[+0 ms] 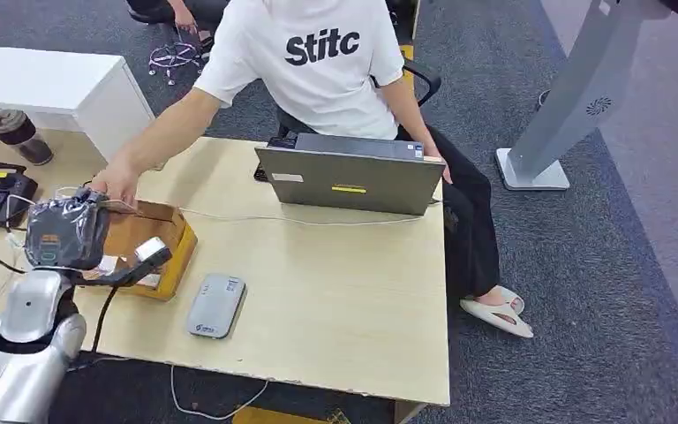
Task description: Pass the card to the sensor for recognition and then transmit it.
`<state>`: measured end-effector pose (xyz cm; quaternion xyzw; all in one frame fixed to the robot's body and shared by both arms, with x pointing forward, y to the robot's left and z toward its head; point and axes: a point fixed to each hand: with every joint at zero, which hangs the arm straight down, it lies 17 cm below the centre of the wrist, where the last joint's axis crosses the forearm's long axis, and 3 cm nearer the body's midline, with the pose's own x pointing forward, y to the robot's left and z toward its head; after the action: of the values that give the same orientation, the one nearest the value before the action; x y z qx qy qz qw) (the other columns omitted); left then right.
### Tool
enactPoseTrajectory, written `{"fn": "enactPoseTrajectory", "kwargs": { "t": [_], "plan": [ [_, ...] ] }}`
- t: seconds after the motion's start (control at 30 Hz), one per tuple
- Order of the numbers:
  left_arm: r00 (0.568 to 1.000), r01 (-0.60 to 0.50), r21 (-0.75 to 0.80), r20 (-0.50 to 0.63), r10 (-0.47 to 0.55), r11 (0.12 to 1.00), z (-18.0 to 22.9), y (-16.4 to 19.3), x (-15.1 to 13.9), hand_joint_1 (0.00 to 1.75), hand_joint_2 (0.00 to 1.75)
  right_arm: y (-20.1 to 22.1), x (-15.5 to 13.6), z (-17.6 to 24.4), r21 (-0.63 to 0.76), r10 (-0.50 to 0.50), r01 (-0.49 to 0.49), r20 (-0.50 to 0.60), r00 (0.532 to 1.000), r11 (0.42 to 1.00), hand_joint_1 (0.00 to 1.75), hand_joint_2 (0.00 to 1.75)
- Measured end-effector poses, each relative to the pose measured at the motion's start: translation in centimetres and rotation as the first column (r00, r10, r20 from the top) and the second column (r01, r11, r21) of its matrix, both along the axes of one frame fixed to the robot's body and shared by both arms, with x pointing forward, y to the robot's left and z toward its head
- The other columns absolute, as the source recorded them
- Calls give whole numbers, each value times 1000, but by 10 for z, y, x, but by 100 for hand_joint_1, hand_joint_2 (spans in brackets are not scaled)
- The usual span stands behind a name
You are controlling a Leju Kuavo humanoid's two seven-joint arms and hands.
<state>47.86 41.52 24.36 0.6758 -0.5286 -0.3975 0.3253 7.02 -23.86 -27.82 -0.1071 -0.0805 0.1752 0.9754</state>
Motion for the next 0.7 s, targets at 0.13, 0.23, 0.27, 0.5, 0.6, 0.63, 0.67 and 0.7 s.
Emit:
{"fn": "enactPoseTrajectory", "kwargs": {
  "t": [0.13, 0.23, 0.27, 0.5, 0.6, 0.63, 0.67, 0.7],
  "plan": [
    [999, -28, 21, 40, 28, 999, 31, 11, 13, 175, 175, 0, 1, 0, -3, 17, -17, 1, 1000, 1000, 0, 175],
    [995, -53, 24, 85, 50, 998, 56, 20, 20, 175, 175, 0, 0, 0, -5, 19, -19, -1, 1000, 1000, 0, 175],
    [993, -60, 23, 99, 57, 998, 63, 23, 22, 175, 175, -1, 1, 0, -7, 23, -23, 0, 1000, 1000, 0, 175],
    [982, -57, 0, 181, 56, 998, 89, 26, 23, 0, 0, -1, 0, 0, -10, 31, -31, -2, 1000, 999, 0, 175],
    [973, -42, -32, 227, 48, 999, 97, 26, 19, 0, 175, -1, 1, 0, -12, 30, -30, -3, 1000, 999, 0, 175],
    [968, -38, -34, 247, 45, 999, 100, 25, 17, 0, 175, -1, 0, 0, -13, 31, -31, -4, 1000, 999, 0, 175],
    [962, -31, -36, 271, 40, 999, 104, 24, 14, 0, 175, -1, 0, 0, -13, 31, -31, -5, 1000, 999, 0, 175],
    [956, -26, -40, 291, 37, 999, 107, 24, 12, 0, 175, -2, 0, 0, -14, 31, -31, -6, 999, 999, 0, 175]
  ]
}}
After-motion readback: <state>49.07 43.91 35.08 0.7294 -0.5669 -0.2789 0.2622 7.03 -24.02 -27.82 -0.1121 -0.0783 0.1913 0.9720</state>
